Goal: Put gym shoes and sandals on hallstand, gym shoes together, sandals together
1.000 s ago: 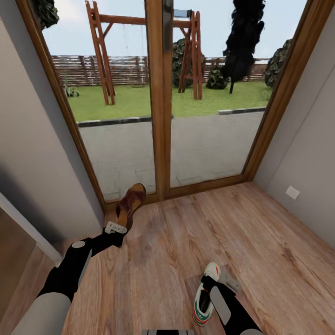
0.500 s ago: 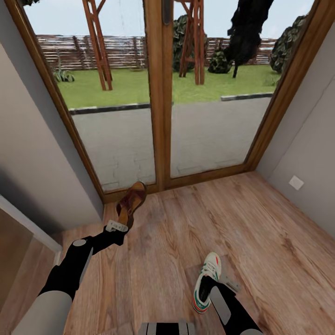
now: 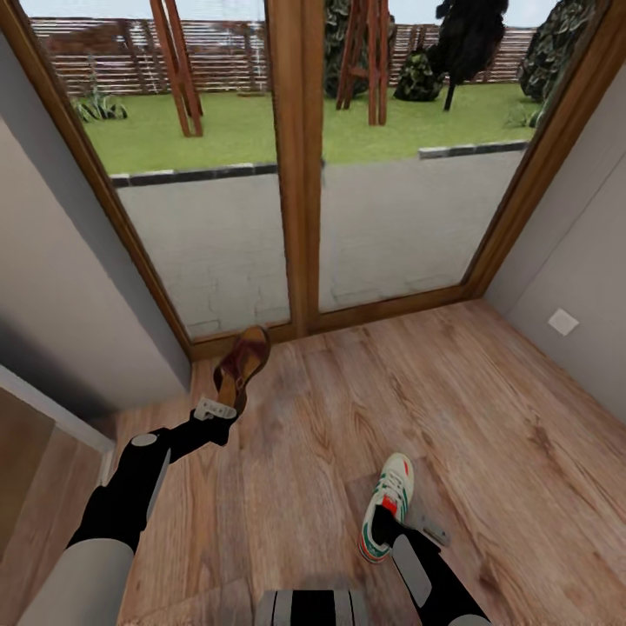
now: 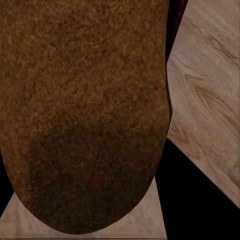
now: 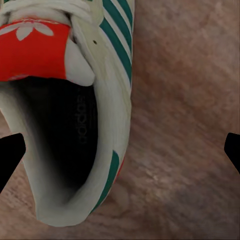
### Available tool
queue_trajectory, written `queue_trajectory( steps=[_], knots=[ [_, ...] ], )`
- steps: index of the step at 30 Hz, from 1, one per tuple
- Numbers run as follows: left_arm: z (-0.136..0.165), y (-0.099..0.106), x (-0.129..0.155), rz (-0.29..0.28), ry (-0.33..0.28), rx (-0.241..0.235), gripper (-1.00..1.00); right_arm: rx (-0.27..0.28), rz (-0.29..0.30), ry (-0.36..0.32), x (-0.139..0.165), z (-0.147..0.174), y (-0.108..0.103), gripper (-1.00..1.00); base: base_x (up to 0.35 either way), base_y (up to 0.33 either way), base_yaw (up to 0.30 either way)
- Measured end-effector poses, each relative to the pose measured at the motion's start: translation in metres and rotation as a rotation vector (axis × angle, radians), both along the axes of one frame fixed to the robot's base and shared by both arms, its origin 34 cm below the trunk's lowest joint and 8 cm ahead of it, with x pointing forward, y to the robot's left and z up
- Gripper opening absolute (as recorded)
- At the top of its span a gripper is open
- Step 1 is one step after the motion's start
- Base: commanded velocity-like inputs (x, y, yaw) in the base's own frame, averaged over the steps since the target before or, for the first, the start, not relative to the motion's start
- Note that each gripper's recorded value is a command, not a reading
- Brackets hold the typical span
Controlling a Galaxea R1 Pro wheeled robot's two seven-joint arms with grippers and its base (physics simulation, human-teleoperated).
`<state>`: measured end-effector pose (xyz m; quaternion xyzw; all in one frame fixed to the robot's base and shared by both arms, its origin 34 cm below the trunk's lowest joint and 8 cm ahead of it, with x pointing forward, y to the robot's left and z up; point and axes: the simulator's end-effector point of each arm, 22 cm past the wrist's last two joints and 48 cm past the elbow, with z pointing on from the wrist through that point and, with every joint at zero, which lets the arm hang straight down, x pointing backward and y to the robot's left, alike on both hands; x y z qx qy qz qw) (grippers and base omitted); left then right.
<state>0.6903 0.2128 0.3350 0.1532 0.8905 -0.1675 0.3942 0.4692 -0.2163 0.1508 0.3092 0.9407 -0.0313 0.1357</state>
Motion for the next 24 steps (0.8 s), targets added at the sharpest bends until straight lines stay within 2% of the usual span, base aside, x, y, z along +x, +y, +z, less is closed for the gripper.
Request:
queue_trajectory(
  steps=[4, 16, 24],
  knots=[
    [-0.014, 0.001, -0.007, 0.001, 0.024, 0.001, -1.00, 0.000, 0.000, 0.019, -0.007, -0.007, 0.000, 1.00, 0.000, 0.000, 0.128],
    [-0.017, 0.002, -0.010, -0.003, 0.030, 0.005, -1.00, 0.001, -0.001, 0.021, -0.008, -0.009, 0.000, 1.00, 0.000, 0.000, 0.033],
    [-0.017, 0.002, -0.010, -0.003, 0.030, 0.006, -1.00, 0.000, -0.001, 0.021, -0.008, -0.008, 0.000, 1.00, 0.000, 0.000, 0.182]
  ],
)
